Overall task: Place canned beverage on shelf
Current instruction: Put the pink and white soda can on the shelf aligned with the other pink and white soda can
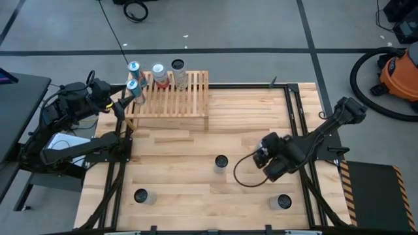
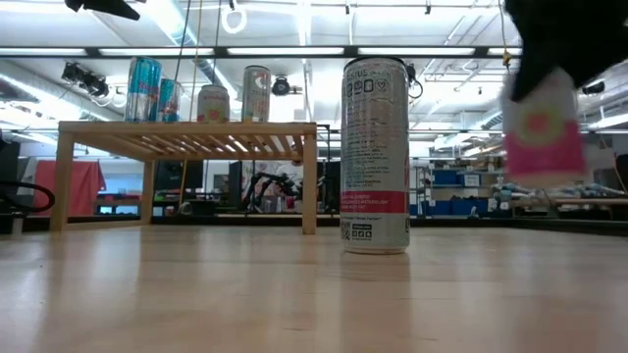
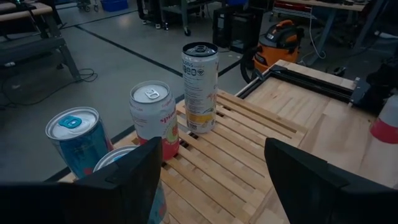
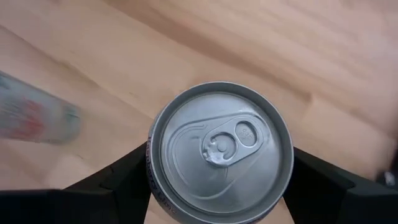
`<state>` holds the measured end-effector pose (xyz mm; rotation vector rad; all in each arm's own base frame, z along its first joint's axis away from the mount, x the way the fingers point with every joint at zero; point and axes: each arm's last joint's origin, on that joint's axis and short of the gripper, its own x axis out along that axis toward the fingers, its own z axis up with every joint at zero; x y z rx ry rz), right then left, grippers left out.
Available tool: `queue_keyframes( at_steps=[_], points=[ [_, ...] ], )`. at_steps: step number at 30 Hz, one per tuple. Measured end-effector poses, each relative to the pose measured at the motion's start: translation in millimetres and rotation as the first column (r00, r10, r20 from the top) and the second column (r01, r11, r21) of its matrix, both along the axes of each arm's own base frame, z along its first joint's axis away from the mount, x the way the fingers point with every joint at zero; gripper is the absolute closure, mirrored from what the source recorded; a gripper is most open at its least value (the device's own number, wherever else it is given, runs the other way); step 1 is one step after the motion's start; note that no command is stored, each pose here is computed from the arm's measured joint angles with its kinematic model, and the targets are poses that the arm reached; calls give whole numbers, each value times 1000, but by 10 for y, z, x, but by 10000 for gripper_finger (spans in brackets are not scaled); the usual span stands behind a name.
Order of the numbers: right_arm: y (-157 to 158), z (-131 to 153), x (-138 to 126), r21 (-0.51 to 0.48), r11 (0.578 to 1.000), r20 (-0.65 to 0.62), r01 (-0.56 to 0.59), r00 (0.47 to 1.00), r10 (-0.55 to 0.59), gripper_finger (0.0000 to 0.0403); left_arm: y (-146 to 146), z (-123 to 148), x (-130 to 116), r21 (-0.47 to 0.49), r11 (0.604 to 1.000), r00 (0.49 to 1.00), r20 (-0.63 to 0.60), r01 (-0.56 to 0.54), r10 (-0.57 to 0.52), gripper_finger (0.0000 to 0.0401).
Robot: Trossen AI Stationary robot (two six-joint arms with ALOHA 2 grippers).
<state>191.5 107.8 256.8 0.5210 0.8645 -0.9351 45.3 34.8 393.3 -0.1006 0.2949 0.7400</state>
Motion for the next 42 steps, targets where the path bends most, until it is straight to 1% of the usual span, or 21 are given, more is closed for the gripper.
queue_keyframes(
  at_steps=[3,10,14,17,20,24,30,32,35,37,39,42],
  points=[
    [-61,228,134,-39,998,44,-54,998,56,109,0,0,0,0,1000,1000,0,0,0,117],
    [-371,690,443,-115,980,88,-161,981,171,109,-2,-14,-4,-14,1000,1000,-7,-3,3,117],
    [-575,927,595,-179,959,120,-219,963,242,109,-5,-30,-8,-53,998,1000,4,-16,16,117],
    [-744,1067,706,-234,939,151,-251,945,290,109,-6,-34,-9,-57,998,1000,2,-17,17,117],
    [-922,1173,830,-285,915,204,-285,915,348,109,-6,-34,-9,-69,997,1000,13,-22,22,117],
    [-1143,1273,986,-351,873,267,-338,858,439,109,-5,-32,-8,-75,997,999,20,-25,26,117],
    [-1441,1257,1243,-443,811,280,-381,801,529,109,-4,-28,-7,-73,997,999,25,-24,26,117],
    [-1522,1207,1336,-449,793,270,-411,784,559,109,-4,-28,-7,-72,997,999,25,-24,26,117],
    [-1613,1174,1479,-435,781,251,-448,773,583,109,-4,-27,-7,-79,997,999,32,-27,29,117],
    [-1649,1205,1565,-451,764,226,-462,769,598,109,-4,-27,-7,-89,996,999,40,-31,34,117],
    [-1673,1263,1658,-470,742,216,-478,753,622,109,-4,-27,-7,-91,995,998,42,-31,35,117],
    [-1694,1341,1787,-467,716,192,-518,731,655,109,-4,-27,-6,-91,995,999,41,-32,35,117]
  ],
)
